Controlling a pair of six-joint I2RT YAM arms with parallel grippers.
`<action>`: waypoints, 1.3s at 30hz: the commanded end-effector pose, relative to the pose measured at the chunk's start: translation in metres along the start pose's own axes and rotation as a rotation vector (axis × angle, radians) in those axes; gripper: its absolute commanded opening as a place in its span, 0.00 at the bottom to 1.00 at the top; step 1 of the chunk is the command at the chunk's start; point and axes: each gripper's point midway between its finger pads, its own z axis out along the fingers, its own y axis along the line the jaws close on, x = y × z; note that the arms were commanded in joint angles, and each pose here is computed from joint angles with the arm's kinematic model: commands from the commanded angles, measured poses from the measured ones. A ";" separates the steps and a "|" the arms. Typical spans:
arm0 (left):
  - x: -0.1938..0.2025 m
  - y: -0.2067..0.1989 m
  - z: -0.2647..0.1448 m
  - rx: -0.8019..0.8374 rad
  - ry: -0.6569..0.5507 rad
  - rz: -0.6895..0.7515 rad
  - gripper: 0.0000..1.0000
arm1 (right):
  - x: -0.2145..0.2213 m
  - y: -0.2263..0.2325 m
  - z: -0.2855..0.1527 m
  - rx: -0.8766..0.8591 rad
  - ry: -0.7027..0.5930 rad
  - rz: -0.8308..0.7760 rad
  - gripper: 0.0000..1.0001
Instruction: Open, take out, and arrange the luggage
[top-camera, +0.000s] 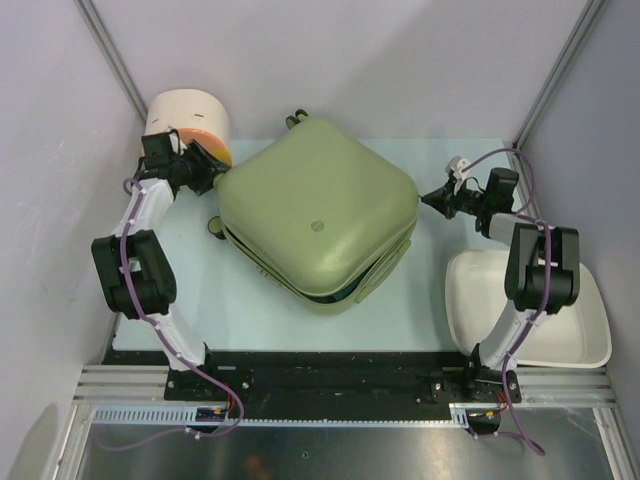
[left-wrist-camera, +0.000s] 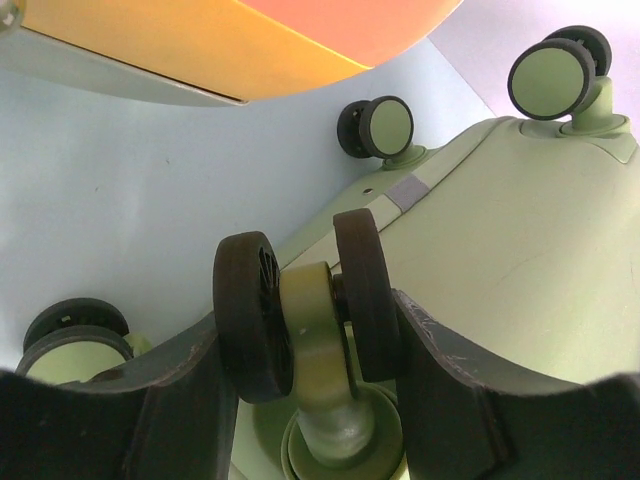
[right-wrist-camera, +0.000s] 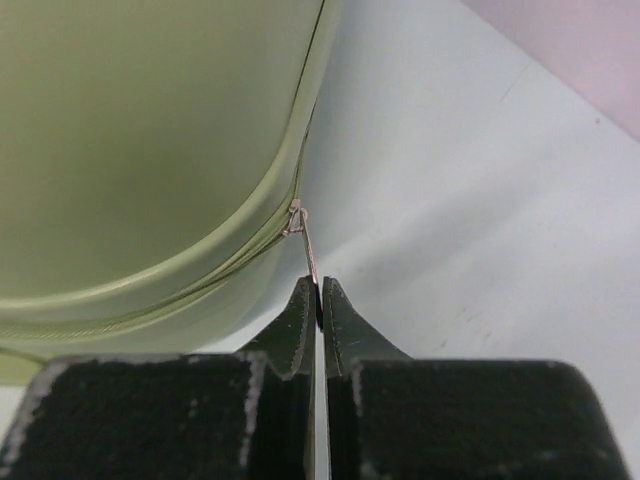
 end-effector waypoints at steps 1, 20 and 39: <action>0.006 -0.026 0.013 0.103 0.020 0.266 0.00 | -0.065 -0.073 0.013 0.170 -0.164 -0.320 0.00; 0.040 -0.060 0.037 0.186 0.130 0.398 0.00 | -0.081 -0.046 0.109 -0.081 -0.404 -0.339 0.00; 0.044 -0.107 -0.001 0.263 0.100 0.363 0.27 | -0.104 -0.141 -0.039 0.462 -0.003 -0.100 0.94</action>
